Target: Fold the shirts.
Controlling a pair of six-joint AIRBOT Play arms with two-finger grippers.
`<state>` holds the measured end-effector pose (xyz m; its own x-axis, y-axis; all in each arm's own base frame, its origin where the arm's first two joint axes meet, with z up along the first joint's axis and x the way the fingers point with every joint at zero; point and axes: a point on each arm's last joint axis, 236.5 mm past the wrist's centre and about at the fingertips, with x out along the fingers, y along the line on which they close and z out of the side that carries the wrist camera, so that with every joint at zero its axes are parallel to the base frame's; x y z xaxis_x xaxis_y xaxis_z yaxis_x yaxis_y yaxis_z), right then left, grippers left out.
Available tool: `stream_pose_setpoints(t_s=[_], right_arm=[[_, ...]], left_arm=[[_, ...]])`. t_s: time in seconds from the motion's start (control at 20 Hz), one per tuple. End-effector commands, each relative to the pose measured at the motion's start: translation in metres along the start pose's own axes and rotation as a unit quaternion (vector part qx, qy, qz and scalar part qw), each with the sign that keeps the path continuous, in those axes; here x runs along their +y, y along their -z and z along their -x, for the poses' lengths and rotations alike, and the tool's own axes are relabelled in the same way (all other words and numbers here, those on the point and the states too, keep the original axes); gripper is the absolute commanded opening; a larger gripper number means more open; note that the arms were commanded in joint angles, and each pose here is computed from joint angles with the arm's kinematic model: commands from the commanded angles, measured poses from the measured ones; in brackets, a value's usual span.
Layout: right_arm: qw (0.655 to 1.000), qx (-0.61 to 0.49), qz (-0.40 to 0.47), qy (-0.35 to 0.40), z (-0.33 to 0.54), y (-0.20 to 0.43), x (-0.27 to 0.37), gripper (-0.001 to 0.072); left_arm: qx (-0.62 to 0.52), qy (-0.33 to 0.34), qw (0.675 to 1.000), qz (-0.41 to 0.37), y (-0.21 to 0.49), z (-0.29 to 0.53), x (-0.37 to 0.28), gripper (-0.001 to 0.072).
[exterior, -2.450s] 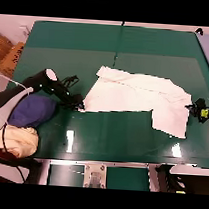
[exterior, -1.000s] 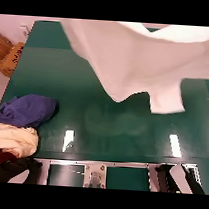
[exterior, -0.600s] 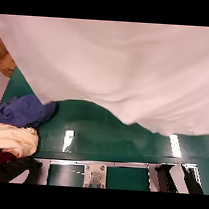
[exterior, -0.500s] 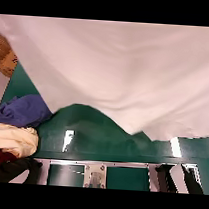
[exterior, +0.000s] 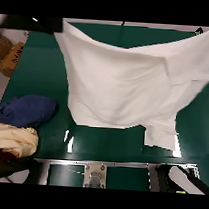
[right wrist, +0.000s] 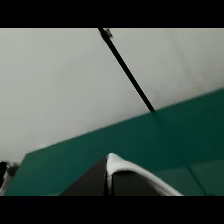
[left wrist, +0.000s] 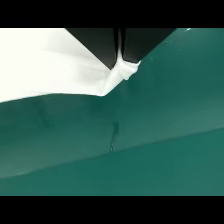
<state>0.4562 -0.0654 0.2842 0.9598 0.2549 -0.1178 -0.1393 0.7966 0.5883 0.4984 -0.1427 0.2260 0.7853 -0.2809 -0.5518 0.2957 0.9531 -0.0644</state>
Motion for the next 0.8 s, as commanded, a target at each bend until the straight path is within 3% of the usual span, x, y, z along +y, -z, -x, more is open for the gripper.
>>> stream_pose_setpoints(t_s=[0.0,0.15,0.3,0.5,0.75], right_arm=[[0.994,0.063,-0.063,0.068,-0.076,0.075,-0.098,0.0018],[0.983,0.082,-0.143,0.079,-0.116,0.109,-0.152,0.0018],[0.977,0.085,-0.178,0.076,-0.142,0.121,-0.177,0.0018],[0.981,0.072,-0.170,0.067,-0.159,0.104,-0.184,0.0019],[0.977,0.146,-0.138,0.078,-0.143,0.133,-0.193,0.0017]], left_arm=[[0.025,-0.014,0.999,0.025,0.047,-0.115,0.029,0.0019],[0.020,-0.008,0.995,0.096,0.070,-0.161,0.053,0.0019],[-0.020,-0.011,0.996,0.088,0.057,-0.172,0.061,0.0020],[-0.054,-0.019,0.995,0.085,0.042,-0.171,0.066,0.0019],[0.066,-0.009,0.997,0.041,0.108,-0.186,0.060,0.0019]])
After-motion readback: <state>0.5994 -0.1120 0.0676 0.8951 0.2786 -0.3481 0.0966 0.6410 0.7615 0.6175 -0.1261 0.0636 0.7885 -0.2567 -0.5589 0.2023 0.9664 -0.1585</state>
